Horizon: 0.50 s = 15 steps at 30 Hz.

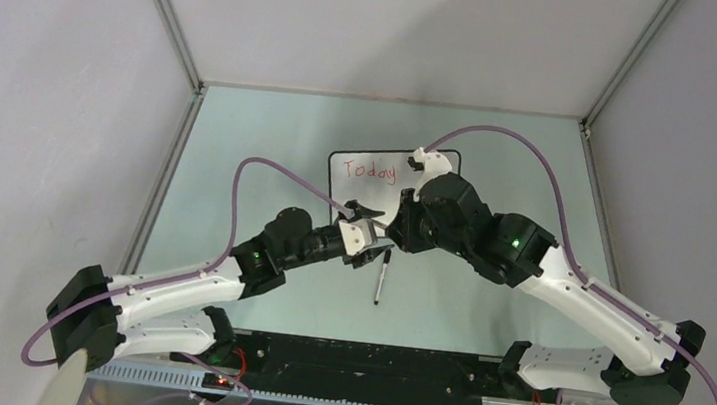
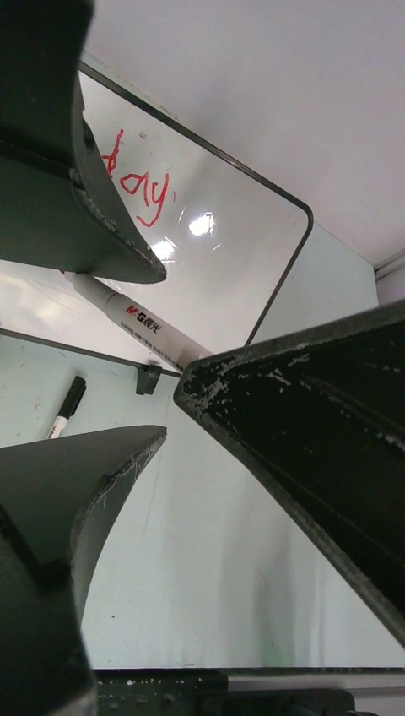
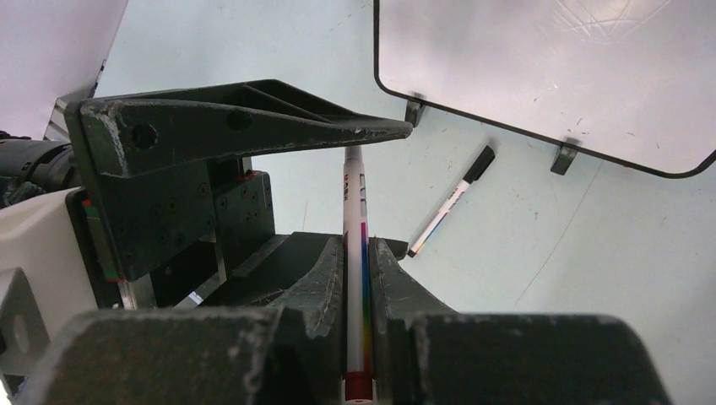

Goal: Write a sentence on the whiteboard
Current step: Pass from the right arm to the left

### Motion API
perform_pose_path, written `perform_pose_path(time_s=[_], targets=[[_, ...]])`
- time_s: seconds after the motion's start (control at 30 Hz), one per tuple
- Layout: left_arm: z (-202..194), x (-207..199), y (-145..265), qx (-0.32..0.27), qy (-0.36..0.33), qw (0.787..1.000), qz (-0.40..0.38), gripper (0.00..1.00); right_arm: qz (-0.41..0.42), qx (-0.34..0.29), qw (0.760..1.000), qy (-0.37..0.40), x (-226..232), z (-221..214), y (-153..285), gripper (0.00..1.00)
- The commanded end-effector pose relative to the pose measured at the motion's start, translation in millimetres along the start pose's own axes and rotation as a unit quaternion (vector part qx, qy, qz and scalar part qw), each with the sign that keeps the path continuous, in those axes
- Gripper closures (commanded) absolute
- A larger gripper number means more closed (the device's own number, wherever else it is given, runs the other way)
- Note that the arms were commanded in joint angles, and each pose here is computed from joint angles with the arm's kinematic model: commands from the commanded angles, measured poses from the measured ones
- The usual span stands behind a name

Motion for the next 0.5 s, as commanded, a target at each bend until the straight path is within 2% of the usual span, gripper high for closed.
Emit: perform_pose_path(time_s=[0.0, 0.13, 0.27, 0.33, 0.47], targets=[[15, -11, -3, -0.031, 0.027, 0.999, -0.025, 0.36, 0.0, -0.101, 0.994, -0.031, 3, 42, 9, 1.0], [16, -11, -4, -0.03, 0.036, 0.999, -0.025, 0.44, 0.004, -0.093, 0.995, -0.026, 5, 39, 7, 1.0], [15, -2, -10, -0.01, 0.055, 0.998, -0.001, 0.87, 0.004, -0.091, 0.996, -0.025, 5, 38, 6, 1.0], [12, -1, -13, 0.006, 0.056, 0.998, 0.0, 0.93, 0.005, -0.091, 0.995, -0.025, 5, 38, 6, 1.0], [11, -4, -15, 0.0, 0.057, 0.998, -0.005, 0.94, 0.001, -0.093, 0.995, -0.026, 4, 39, 7, 1.0]])
Point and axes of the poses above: each gripper's point midway between its finger pads, its own y axis back along the fingers, its own x axis along the line the jaws close on, z = x × y, the point moved 3 cm from there along y, back along the fingers, and after that the axes turned 2 degrees about y, right-handed, at the moved point
